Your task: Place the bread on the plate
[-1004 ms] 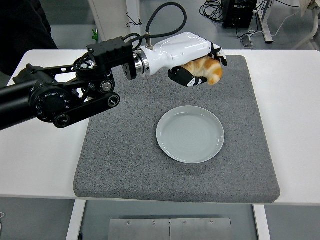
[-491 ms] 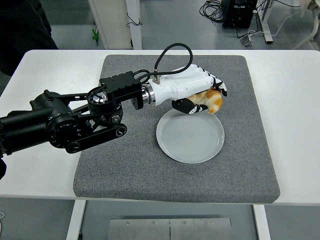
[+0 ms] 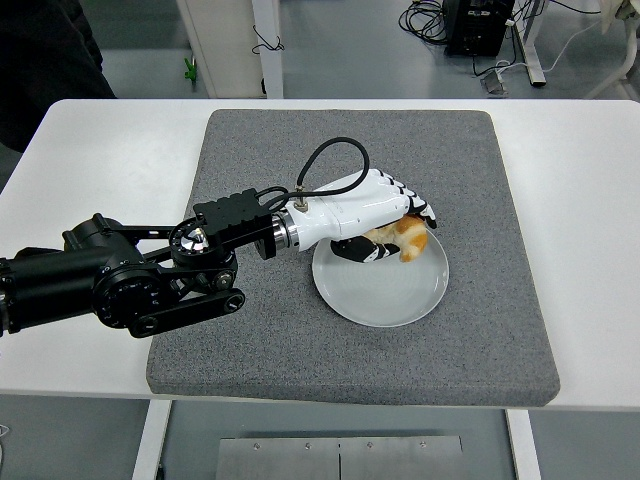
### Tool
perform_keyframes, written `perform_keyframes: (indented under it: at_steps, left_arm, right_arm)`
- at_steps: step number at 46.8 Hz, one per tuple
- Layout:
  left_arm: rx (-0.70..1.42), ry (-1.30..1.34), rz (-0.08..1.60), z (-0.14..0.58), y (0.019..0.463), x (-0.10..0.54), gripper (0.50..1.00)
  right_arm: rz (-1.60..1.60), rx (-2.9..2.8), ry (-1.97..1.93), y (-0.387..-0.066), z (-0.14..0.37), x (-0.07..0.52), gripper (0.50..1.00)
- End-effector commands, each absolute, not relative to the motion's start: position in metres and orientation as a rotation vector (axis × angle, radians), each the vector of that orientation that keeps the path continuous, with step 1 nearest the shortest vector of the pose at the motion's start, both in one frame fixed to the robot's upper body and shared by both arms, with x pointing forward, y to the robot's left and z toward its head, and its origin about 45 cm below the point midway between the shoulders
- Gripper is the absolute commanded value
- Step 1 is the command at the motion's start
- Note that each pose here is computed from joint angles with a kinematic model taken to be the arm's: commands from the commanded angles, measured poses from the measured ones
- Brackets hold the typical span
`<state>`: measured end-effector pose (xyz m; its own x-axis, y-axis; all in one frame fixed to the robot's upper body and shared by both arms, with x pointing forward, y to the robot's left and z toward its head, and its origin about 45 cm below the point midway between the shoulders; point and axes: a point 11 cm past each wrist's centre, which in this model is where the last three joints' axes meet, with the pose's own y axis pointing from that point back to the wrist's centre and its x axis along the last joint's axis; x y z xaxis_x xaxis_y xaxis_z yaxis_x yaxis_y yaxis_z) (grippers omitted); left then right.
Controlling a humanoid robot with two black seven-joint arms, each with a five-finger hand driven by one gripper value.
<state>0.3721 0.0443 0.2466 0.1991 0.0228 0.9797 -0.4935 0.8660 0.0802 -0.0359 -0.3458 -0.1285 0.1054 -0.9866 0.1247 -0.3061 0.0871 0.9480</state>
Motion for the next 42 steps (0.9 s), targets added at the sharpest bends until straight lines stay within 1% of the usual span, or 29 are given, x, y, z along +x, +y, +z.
perform_keyframes:
  at_steps: [1,42]
  left_arm:
    - [0.429,-1.318,0.376,0.240,0.046,0.370,0.616]
    - [0.468,-1.289,0.370,0.210,0.054,0.364,0.616]
  right_arm:
    - [-0.877,1.401,-1.381,-0.346,-0.128,-0.036,1.000]
    - [-0.878,1.400,-1.380,-0.346,-0.128,-0.037,1.000]
